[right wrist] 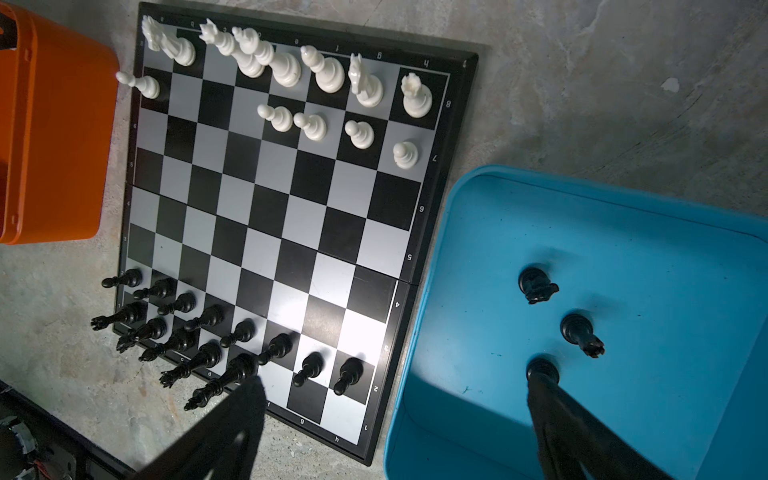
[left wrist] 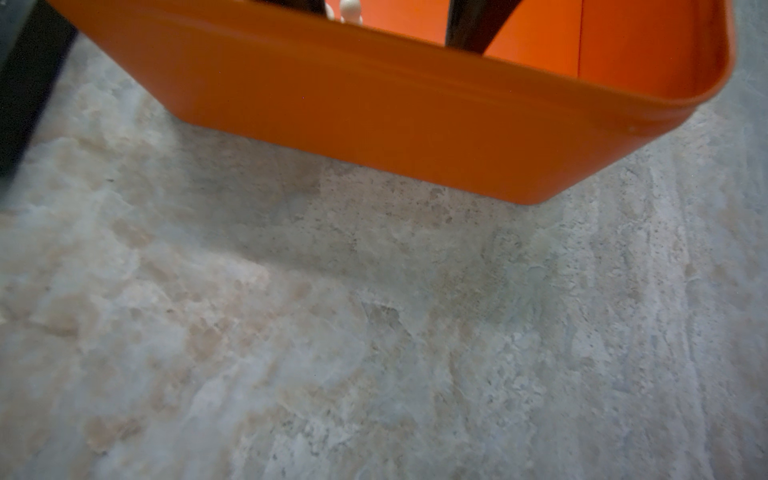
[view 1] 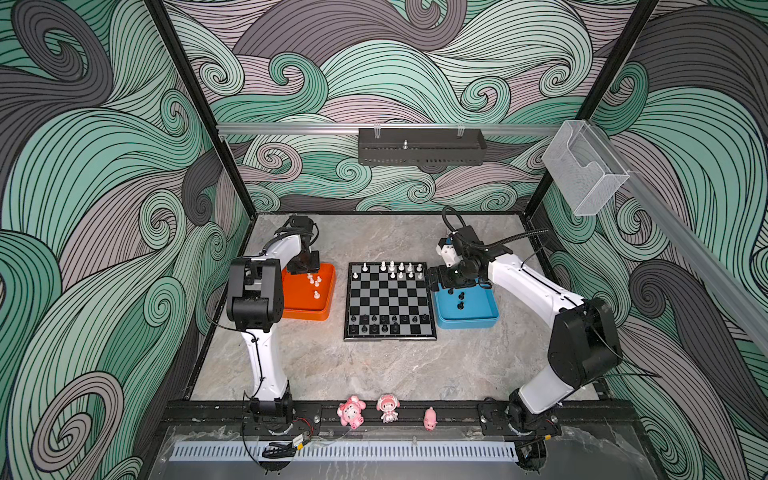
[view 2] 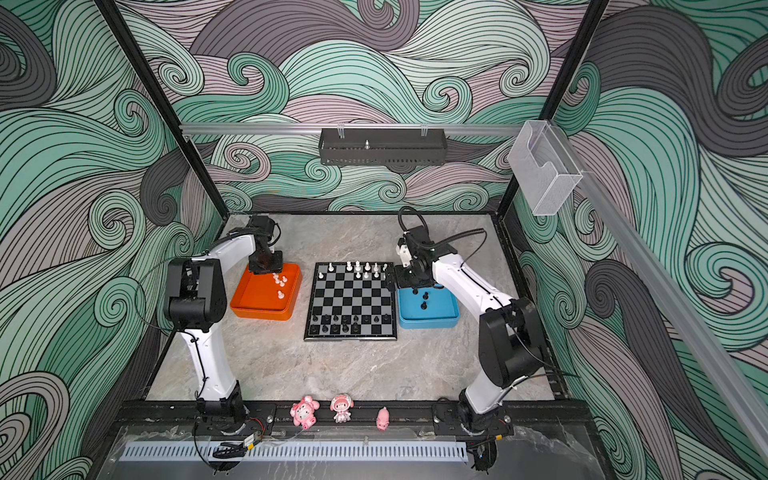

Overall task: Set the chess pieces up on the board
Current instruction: 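Move the left gripper back over the orange tray and lower toward a white pawn, then close the left gripper on a white pawn in the orange tray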

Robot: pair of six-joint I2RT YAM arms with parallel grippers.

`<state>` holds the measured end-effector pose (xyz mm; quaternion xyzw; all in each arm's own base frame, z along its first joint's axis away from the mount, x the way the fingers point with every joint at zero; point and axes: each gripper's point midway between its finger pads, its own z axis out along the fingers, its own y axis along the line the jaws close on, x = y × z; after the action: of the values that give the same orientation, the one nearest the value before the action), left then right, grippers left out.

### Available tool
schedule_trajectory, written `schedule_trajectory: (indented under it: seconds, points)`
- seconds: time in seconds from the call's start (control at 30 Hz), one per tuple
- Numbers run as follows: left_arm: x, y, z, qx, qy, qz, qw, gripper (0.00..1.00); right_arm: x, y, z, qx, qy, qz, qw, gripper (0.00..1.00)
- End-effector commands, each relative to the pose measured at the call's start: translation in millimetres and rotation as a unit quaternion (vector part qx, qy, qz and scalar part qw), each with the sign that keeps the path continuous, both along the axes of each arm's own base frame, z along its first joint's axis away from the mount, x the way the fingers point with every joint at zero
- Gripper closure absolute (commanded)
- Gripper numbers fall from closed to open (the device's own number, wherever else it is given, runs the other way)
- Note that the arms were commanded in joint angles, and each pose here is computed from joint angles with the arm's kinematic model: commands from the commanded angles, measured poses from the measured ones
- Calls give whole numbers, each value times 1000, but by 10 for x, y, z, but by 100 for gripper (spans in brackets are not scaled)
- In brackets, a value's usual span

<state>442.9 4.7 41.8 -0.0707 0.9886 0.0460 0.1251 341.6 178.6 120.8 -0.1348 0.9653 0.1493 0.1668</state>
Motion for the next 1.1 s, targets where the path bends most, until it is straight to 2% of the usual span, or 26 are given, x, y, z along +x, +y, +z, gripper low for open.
schedule_trajectory:
  seconds: [0.0,0.03,0.37,0.57,0.7,0.8,1.07]
  points:
    - [81,-17,-29,-8,-5,7,1000,57,74,-2,26,-5,-5,1,1000,2]
    - [81,-21,-38,-9,-5,7,1000,62,75,-5,23,-5,-4,1,1000,2]
    - [115,-29,-46,-12,-11,12,1000,63,80,-5,19,-4,-3,0,1000,2]
    - [135,-39,-41,-14,-14,13,1000,72,72,-7,9,-4,-1,0,1000,2]
    - [137,-39,-43,-14,-14,13,1000,73,75,-5,9,-4,-1,1,1000,2]
    - [128,-44,-54,-15,-11,12,1000,82,81,-11,11,-4,-2,0,1000,2]
    - [112,-58,-57,-17,-8,10,1000,85,73,-15,9,-4,-1,-1,1000,2]
